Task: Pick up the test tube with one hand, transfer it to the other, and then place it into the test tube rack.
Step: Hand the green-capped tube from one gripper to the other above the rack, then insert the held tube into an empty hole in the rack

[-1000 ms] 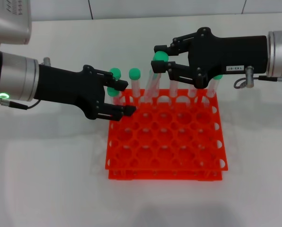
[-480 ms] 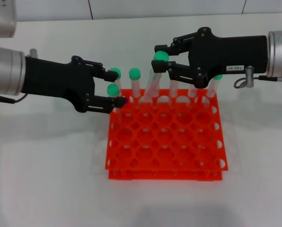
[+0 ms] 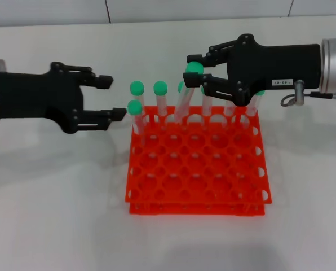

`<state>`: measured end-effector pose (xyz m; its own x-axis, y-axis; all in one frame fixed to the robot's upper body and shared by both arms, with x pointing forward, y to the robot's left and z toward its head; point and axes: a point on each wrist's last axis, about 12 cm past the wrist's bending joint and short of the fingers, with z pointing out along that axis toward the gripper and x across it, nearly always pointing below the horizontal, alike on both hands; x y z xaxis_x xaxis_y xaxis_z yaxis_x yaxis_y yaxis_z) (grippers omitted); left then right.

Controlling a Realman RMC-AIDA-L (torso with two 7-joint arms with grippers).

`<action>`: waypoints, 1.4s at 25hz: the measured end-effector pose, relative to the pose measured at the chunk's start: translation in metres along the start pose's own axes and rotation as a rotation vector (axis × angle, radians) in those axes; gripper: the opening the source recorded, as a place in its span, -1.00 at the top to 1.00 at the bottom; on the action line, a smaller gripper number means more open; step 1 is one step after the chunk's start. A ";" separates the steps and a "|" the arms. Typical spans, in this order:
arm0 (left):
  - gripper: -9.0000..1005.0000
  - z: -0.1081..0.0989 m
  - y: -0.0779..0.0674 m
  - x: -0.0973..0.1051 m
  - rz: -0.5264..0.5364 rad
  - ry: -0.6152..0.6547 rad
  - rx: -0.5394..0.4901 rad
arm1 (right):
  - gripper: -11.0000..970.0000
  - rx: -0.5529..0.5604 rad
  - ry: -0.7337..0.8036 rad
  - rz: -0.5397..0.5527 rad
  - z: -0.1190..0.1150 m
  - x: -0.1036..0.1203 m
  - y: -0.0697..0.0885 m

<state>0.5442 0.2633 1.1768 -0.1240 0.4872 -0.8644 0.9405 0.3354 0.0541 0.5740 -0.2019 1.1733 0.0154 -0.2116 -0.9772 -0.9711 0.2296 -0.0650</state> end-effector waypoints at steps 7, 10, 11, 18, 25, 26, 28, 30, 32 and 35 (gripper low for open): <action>-0.29 -0.017 -0.010 0.011 0.012 -0.005 -0.044 | 0.42 0.001 0.001 0.010 0.000 0.002 0.001; -0.29 -0.026 -0.013 0.020 0.011 -0.010 -0.071 | 0.42 0.004 0.002 0.008 0.003 0.002 0.000; -0.29 -0.029 -0.014 0.022 0.012 -0.018 -0.080 | 0.42 0.005 0.003 0.007 0.003 0.001 0.000; -0.28 -0.039 -0.021 0.032 0.011 -0.040 -0.095 | 0.42 0.008 0.001 0.011 0.006 0.001 0.000; -0.28 -0.039 -0.023 0.040 -0.002 -0.035 -0.093 | 0.42 0.006 0.003 0.008 0.008 0.001 0.001; -0.28 -0.039 -0.023 0.042 -0.005 -0.035 -0.089 | 0.42 0.004 0.004 0.007 0.009 0.001 0.001; -0.28 -0.037 -0.023 0.044 -0.011 -0.030 -0.082 | 0.42 0.003 0.004 0.005 0.009 0.001 0.001; -0.28 -0.035 -0.023 0.048 -0.025 -0.008 -0.073 | 0.41 0.002 0.005 0.004 0.010 0.001 0.001; -0.28 -0.034 -0.023 0.052 -0.039 0.012 -0.070 | 0.41 0.000 0.005 0.004 0.011 0.000 0.002; -0.29 -0.033 -0.023 0.056 -0.057 0.034 -0.064 | 0.41 -0.004 0.003 0.002 0.013 -0.001 0.002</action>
<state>0.5052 0.3093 1.1435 -0.1886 0.4922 -0.8498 0.9095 0.4141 0.0380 0.5749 -0.1885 1.1711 0.0125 -0.2142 -0.9767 -0.9720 0.2267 -0.0621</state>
